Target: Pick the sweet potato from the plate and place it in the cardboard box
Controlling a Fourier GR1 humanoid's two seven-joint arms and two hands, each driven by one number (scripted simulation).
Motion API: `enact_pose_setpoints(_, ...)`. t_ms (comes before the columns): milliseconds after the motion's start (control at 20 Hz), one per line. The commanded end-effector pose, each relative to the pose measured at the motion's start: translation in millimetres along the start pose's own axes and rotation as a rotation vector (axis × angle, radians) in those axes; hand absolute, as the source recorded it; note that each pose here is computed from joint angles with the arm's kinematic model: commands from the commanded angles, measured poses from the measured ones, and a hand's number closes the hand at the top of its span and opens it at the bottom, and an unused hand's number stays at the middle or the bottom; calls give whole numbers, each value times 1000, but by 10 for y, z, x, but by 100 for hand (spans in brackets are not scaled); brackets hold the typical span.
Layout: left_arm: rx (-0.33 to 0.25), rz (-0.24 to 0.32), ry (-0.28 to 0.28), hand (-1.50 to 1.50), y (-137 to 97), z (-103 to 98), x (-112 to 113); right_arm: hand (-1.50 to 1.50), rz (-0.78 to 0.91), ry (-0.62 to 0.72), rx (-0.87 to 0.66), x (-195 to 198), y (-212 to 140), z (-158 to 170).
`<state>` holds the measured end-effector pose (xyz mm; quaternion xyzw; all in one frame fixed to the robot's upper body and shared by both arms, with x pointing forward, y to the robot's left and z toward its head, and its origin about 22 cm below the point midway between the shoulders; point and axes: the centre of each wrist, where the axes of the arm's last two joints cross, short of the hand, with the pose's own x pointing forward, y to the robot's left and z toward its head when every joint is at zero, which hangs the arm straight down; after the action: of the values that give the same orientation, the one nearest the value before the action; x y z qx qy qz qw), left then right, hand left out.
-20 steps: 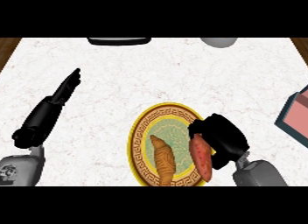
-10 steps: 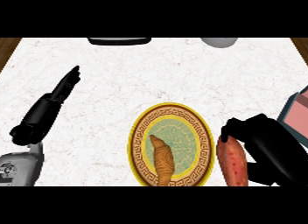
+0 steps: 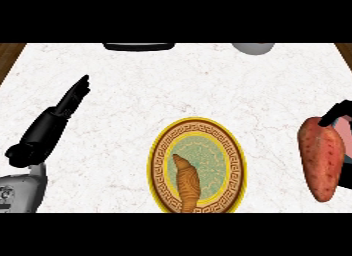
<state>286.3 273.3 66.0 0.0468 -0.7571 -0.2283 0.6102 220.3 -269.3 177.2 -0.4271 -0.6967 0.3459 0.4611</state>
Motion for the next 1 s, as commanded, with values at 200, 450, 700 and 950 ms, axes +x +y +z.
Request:
enact_pose_setpoints(200,-30,-7,-15,0,-130,-99,5,150,-46,222,-130,-667,-577,-524)
enact_pose_setpoints(450,-16,2,-7,0,-51,-194,41,150,101,259,-77,-1259,-687,-575)
enact_pose_setpoints(700,-20,2,-3,0,119,-129,1,150,133,371,223,-1675,-782,-542)
enact_pose_setpoints(950,-8,11,-7,0,-92,-166,-37,150,124,399,355,-2092,-858,-616)
